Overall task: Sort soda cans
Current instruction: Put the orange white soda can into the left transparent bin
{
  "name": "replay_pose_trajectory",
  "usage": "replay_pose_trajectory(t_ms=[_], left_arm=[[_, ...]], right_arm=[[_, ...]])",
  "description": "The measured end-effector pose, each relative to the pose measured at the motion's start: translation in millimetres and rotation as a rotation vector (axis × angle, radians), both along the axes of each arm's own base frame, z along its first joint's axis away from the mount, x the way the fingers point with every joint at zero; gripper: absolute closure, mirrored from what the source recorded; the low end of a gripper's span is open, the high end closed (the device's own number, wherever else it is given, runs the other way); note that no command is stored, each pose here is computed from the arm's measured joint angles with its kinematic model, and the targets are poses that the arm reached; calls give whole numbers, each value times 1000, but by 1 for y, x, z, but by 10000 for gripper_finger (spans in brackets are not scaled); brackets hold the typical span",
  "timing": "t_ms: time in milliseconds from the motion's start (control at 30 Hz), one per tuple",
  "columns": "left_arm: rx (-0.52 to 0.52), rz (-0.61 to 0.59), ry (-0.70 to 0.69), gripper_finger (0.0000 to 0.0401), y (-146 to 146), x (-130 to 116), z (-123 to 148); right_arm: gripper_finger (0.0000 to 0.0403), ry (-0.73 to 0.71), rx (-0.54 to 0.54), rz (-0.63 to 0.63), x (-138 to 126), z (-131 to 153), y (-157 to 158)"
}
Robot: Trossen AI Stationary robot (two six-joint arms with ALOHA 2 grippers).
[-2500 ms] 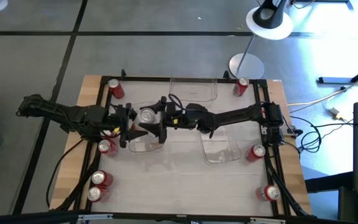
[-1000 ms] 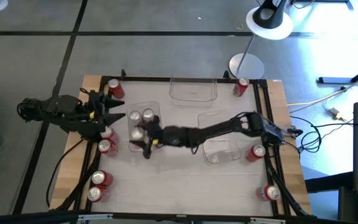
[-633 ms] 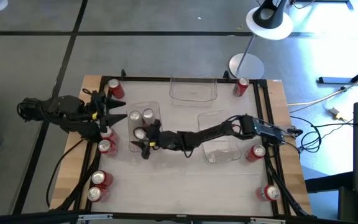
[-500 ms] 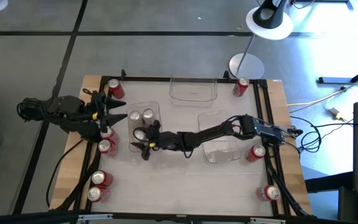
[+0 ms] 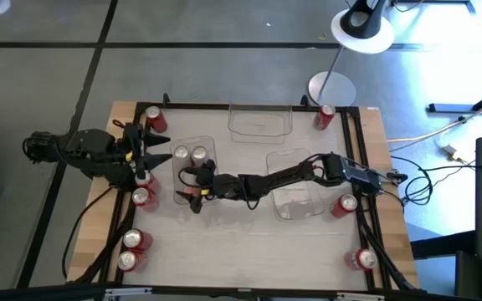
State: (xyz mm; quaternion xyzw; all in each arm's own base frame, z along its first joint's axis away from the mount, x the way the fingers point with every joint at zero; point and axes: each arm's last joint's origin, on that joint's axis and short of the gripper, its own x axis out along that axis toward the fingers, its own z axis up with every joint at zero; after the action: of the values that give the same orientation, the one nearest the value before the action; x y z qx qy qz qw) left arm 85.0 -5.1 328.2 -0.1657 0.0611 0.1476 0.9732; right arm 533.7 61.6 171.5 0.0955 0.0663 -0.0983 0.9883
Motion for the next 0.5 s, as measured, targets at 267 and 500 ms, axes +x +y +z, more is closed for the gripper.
replay_pose_trajectory(t_ms=[267, 500], left_arm=[[-4, 1, 5, 82, 0, 0, -1], [-28, 8, 45, 82, 0, -1, -5]], right_arm=[[44, -13, -47, 9, -3, 13, -1], [56, -44, -58, 42, -14, 59, -1]])
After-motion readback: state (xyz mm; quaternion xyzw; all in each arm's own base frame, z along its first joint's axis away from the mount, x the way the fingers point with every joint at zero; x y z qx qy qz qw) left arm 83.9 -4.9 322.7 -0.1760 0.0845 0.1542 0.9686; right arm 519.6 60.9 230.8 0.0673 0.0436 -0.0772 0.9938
